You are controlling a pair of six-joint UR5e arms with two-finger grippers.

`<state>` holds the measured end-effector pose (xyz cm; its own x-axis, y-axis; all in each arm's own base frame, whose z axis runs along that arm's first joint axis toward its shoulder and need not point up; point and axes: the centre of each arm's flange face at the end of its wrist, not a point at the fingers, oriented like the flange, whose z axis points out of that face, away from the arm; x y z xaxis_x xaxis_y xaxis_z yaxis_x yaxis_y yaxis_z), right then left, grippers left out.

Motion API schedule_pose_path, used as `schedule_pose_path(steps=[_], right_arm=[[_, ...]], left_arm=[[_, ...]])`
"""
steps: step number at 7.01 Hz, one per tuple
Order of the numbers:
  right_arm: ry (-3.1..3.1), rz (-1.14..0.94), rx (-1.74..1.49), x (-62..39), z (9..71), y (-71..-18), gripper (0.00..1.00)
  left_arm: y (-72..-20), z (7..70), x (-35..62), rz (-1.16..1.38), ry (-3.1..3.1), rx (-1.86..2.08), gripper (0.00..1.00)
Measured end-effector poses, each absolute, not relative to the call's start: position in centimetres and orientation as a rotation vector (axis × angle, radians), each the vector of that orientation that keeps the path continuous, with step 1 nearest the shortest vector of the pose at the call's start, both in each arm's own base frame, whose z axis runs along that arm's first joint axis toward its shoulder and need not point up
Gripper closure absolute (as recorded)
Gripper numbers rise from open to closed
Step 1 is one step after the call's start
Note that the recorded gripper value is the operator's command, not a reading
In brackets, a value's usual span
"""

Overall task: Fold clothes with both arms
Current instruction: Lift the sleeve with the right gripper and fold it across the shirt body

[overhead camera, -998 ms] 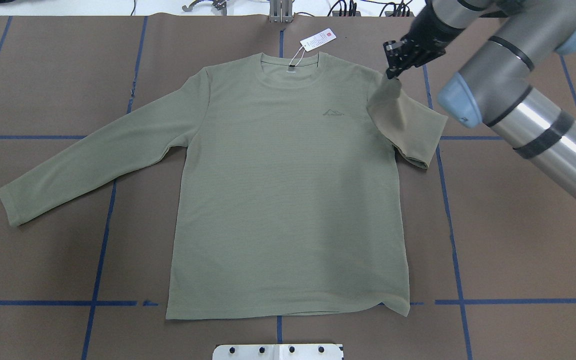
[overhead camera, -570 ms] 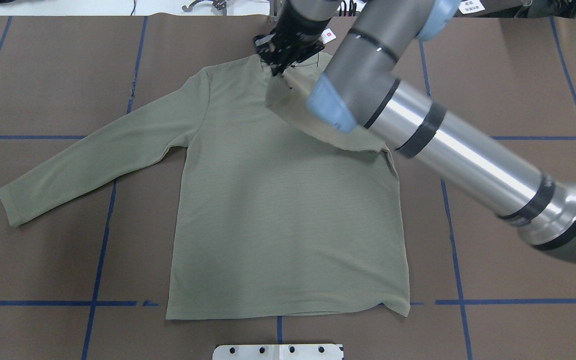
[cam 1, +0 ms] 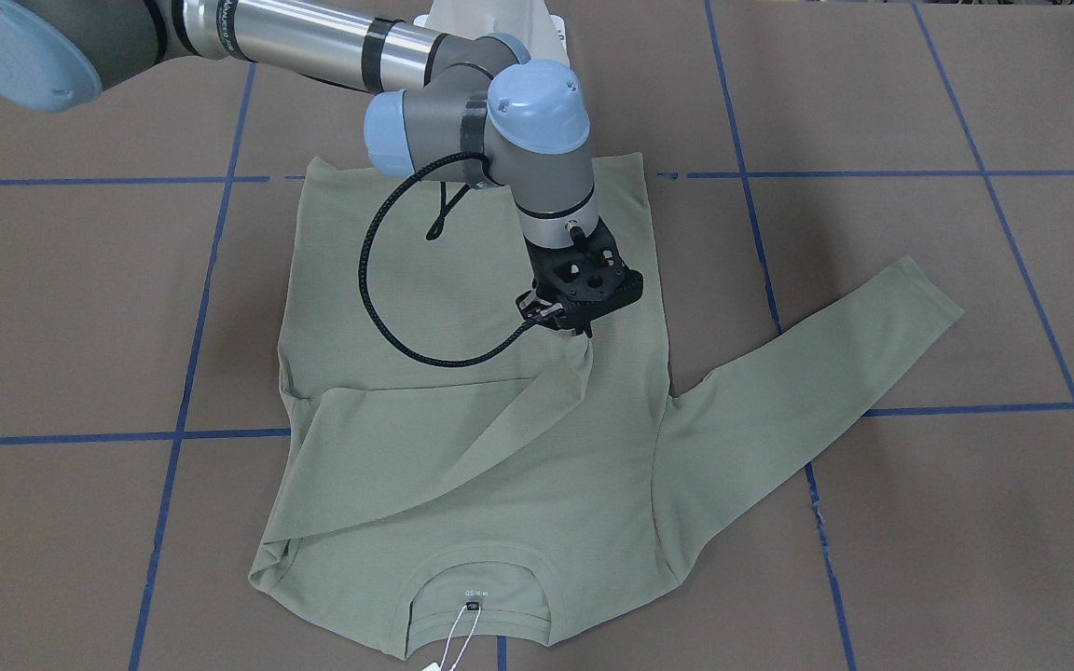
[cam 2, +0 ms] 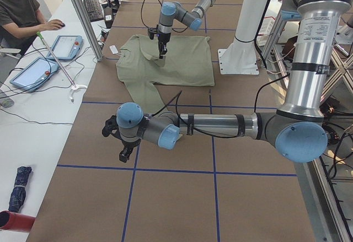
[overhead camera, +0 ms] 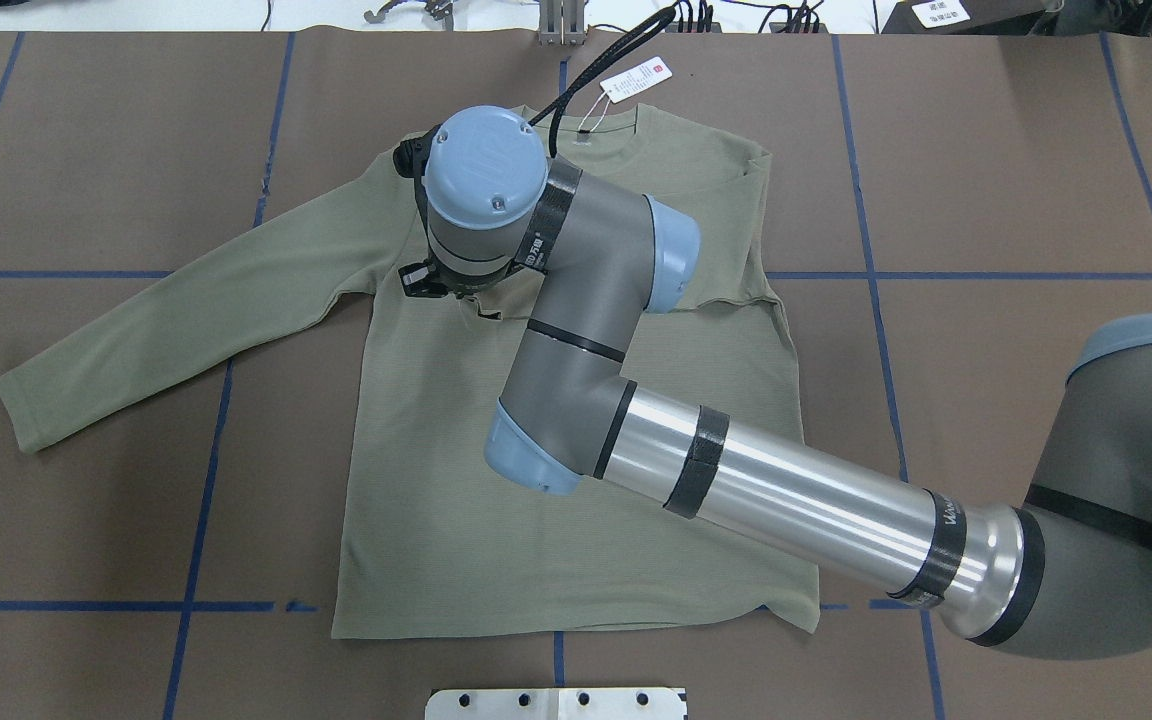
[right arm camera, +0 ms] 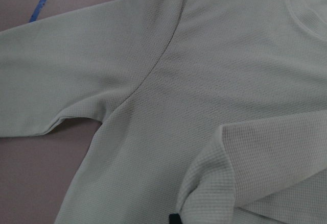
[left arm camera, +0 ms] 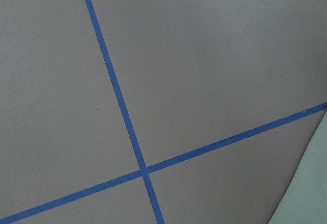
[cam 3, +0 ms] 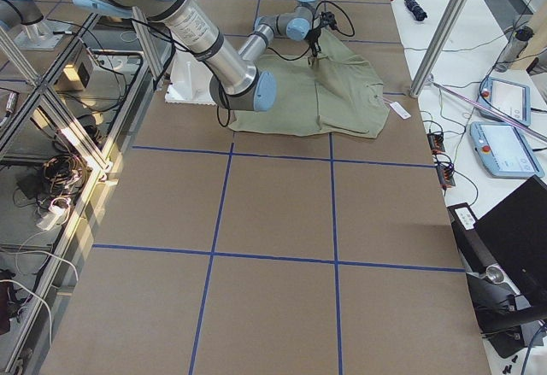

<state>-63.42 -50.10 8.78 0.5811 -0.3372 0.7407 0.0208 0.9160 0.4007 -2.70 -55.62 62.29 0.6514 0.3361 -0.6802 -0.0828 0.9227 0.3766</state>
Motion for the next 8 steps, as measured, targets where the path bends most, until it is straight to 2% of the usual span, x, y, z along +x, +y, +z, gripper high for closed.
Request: schedule_pose_path(steps=[1,2,3,5,8], right_arm=[[-0.947,-0.215,0.388,-64.0,8.9,-50.3,1.0],[-0.975,-0.211,0.416,-64.7,8.4,-50.7,0.38],[-1.012,-0.188,0.443,-65.5,7.3,-51.0,0.01],[-1.046,-0.107,0.481,-67.5,4.8,-49.7,0.01],[-1.038,-0.029,0.461,-68.6,5.0,-49.0,0.01]], left_arm=[[-55.8,62.5,-2.7,0.243,0.831,0.327,0.0],[-56.4,62.5,-2.6,0.245,0.83,0.329,0.0],[-57.0,62.7,-2.6,0.247,0.828,0.334,0.0],[-57.4,63.2,-2.6,0.254,0.827,0.351,0.0],[-57.5,63.4,-2.5,0.247,0.828,0.351,0.0]])
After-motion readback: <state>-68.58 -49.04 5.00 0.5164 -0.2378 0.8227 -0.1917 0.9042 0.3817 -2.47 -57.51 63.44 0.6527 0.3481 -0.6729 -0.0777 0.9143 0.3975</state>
